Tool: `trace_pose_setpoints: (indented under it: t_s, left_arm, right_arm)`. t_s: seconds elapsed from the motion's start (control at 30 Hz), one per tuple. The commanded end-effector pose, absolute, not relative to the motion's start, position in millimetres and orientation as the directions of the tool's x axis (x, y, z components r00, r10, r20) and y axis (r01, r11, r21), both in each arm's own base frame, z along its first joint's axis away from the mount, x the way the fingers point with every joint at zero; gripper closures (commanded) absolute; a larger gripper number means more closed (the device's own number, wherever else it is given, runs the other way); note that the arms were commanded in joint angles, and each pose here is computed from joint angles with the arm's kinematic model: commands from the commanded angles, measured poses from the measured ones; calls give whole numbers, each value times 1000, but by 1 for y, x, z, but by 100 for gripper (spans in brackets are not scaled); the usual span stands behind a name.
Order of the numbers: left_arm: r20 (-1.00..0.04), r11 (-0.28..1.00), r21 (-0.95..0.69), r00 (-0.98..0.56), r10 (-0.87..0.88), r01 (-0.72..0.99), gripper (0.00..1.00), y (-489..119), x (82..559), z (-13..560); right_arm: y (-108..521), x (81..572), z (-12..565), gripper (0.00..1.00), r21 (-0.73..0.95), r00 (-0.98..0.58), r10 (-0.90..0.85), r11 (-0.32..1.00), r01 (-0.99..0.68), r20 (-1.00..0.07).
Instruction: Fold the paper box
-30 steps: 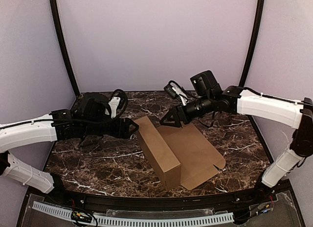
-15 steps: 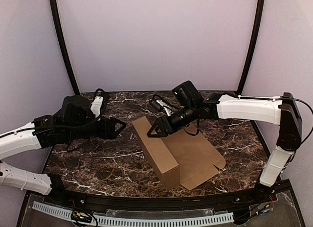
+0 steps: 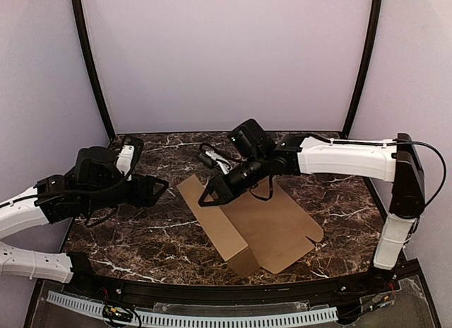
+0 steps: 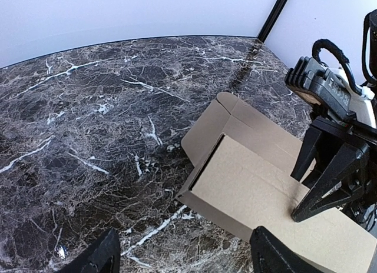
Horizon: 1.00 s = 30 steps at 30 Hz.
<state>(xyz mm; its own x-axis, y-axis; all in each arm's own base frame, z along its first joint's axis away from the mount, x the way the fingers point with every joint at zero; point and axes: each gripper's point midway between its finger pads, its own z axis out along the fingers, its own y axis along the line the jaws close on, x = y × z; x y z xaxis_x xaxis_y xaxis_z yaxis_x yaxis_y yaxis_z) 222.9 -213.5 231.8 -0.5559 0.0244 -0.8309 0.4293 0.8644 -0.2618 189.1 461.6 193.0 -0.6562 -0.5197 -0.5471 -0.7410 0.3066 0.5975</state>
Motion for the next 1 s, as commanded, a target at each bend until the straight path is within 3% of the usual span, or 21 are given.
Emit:
trace_pose_setpoints:
  t_s: [0.0,0.37,0.8,0.97]
  left_arm:
    - [-821,877,-240,-569,44,416,25,-205,218,219]
    - [-833,903,-233,-553,6,361,25,-179,211,219]
    - [-840,935,-207,-542,-19,288,24,-158,212,211]
    - [-838,943,-195,-545,-16,271,24,-160,217,204]
  right_arm:
    - [472,178,180,81,549,-625,-577,331,-768,-526]
    - [477,157,115,93,305,-480,-760,376,-875,-440]
    - [431,167,48,98,-54,-108,-924,138,-989,-366]
    - [422,175,32,100,-119,-27,-943,70,-990,-332]
